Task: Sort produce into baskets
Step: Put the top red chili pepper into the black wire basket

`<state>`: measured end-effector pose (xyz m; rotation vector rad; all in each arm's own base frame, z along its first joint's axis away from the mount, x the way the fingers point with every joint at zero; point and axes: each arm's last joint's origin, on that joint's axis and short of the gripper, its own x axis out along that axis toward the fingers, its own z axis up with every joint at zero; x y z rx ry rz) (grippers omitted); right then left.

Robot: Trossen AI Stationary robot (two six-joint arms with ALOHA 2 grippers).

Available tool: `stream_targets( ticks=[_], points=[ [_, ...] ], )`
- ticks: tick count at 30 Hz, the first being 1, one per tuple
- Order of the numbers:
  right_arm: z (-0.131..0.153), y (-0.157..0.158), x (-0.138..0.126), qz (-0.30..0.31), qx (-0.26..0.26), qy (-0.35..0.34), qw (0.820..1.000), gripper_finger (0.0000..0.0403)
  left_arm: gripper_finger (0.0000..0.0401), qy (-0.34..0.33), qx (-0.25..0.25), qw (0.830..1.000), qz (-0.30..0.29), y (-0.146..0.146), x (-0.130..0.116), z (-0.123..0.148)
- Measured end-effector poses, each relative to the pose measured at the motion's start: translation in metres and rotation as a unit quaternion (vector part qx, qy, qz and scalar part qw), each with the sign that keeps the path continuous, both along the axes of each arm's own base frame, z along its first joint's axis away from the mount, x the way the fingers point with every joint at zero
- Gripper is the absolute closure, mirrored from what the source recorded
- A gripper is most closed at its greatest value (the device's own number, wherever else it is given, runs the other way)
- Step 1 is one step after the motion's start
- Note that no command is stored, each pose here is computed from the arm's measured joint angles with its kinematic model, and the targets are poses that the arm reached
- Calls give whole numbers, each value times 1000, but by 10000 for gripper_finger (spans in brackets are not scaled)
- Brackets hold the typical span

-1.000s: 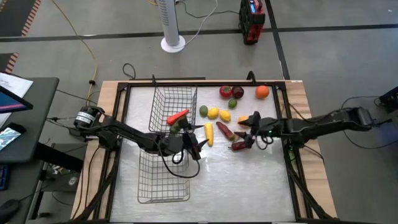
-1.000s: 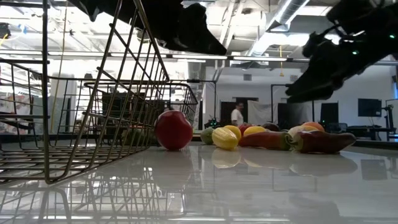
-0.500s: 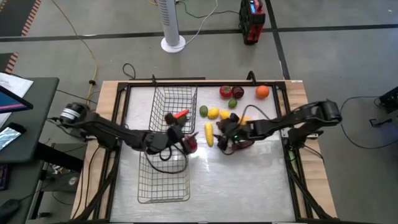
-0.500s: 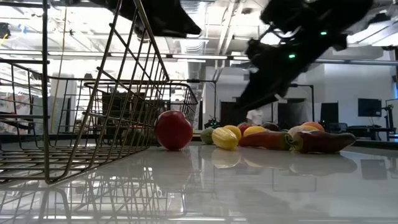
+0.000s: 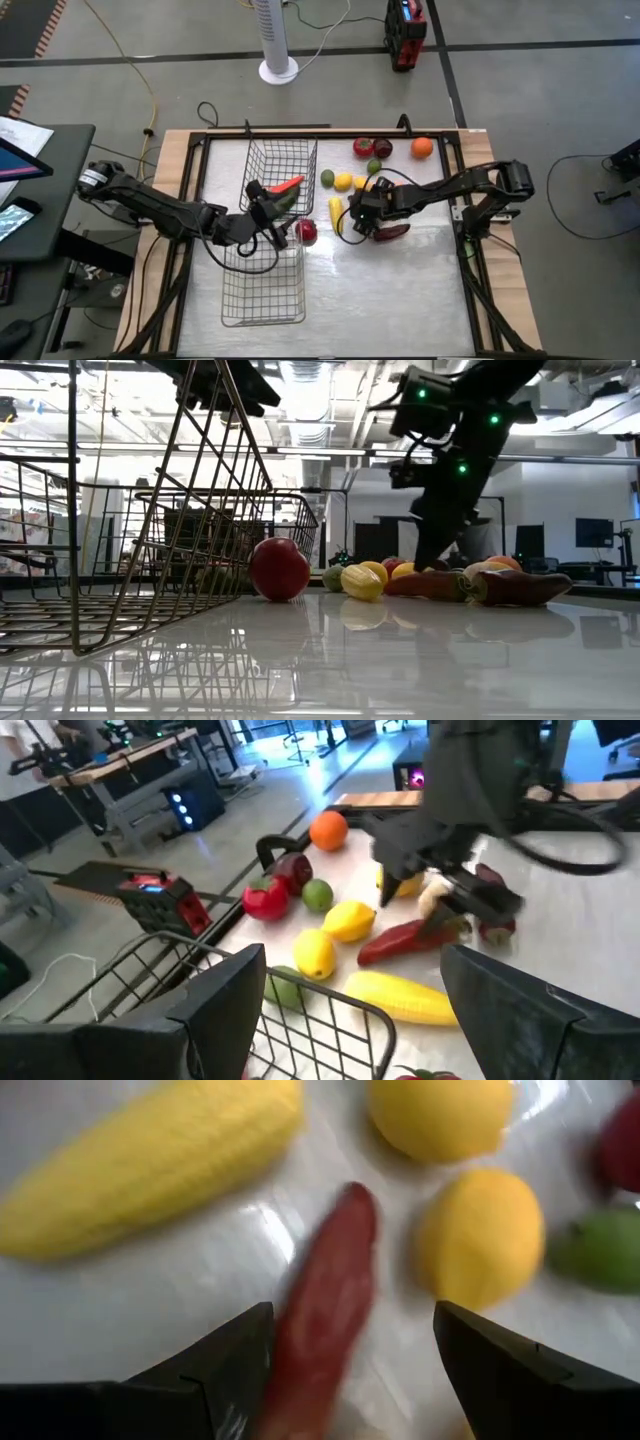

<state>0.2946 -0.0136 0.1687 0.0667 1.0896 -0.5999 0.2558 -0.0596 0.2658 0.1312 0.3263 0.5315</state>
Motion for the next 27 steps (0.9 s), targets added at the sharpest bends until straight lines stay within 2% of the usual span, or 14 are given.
stream_targets(
  ticks=[3, 8, 16, 21, 25, 27],
  points=[
    [-2, -6, -4, -8, 6, 14, 1000, 102, 111, 1, -2, 1000, -5, -1, 0, 0],
    [-14, -10, -6, 1, 57, 23, 998, 102, 111, -1, -1, 1000, -6, -1, 0, 0],
    [-23, -13, -12, -5, 58, 3, 998, 110, 111, 2, -3, 1000, -7, 0, 0, 0],
    [-24, -11, -11, -1, 58, 1, 998, 162, 111, 5, -7, 1000, -23, -1, 1, -1],
    [-24, -11, -11, 4, 55, 3, 998, 228, 111, 12, -27, 997, -74, -4, 2, -2],
    [-24, -11, -11, 11, 53, 6, 999, 245, 111, 15, -36, 995, -94, -5, 2, -2]
  ],
)
